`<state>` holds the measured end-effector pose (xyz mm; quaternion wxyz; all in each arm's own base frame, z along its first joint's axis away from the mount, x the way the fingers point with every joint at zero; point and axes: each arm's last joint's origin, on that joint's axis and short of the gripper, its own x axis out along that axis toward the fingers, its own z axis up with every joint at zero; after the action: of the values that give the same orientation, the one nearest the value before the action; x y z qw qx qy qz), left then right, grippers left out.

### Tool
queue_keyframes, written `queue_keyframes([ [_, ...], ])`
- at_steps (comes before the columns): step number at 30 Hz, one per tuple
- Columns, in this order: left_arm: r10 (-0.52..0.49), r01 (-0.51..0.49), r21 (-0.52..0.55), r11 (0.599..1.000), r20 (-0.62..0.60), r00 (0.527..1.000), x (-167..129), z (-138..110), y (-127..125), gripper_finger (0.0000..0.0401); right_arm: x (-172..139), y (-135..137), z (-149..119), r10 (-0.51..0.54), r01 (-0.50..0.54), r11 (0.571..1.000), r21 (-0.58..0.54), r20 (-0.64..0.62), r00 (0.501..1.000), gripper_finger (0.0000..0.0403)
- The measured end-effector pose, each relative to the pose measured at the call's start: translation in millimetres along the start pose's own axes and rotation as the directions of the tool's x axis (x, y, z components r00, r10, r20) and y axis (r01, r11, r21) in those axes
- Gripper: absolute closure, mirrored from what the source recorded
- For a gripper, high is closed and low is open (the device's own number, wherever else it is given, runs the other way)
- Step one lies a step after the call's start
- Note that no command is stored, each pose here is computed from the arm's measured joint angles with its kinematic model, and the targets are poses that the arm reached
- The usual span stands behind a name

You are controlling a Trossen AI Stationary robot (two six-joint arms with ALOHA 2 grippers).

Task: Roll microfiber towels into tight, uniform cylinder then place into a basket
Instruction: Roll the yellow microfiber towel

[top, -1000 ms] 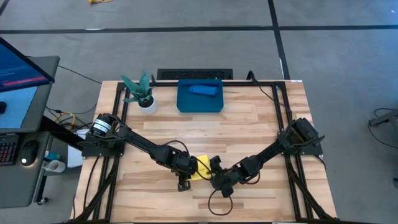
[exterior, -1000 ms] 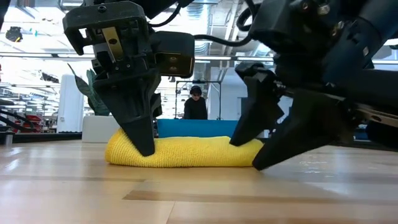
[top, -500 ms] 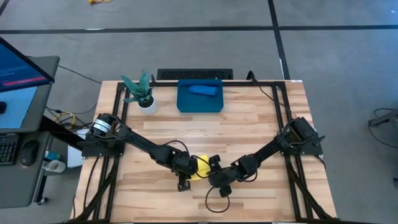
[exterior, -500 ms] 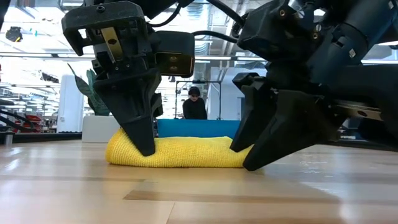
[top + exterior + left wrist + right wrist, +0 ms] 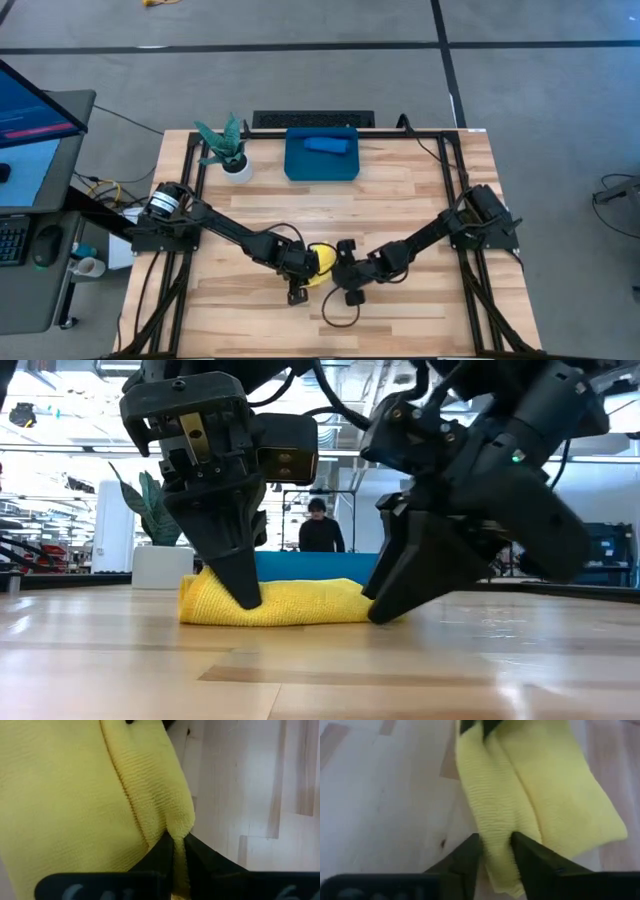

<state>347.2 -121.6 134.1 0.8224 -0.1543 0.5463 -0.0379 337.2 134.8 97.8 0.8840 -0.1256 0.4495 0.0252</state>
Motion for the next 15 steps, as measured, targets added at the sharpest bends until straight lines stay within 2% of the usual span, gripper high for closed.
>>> queue_keyframes([
  [5,0.002,-0.002,0.025,1.0,0.002,1.0,-2.1,-0.2,-0.9,0.0381,1.0,-6.3,0.4,0.032,-0.031,0.996,0.082,-0.012,0.999,0.0347],
  [8,0.025,-0.025,0.032,0.999,0.005,1.0,-8.3,-0.8,-0.9,0.0381,0.7,-5.9,1.0,0.064,-0.063,0.994,0.093,-0.011,0.998,0.0384],
  [12,0.071,-0.071,0.038,0.997,0.018,0.997,-19.9,-2.2,-2.4,0.0381,-1.8,-3.9,3.2,0.147,-0.143,0.972,0.188,-0.003,0.989,0.0386],
  [15,0.084,-0.086,0.044,0.995,0.026,0.996,-24.2,-3.2,-4.3,0.0381,-6.0,-2.0,6.9,0.257,-0.25,0.918,0.309,0.018,0.966,0.0373],
])
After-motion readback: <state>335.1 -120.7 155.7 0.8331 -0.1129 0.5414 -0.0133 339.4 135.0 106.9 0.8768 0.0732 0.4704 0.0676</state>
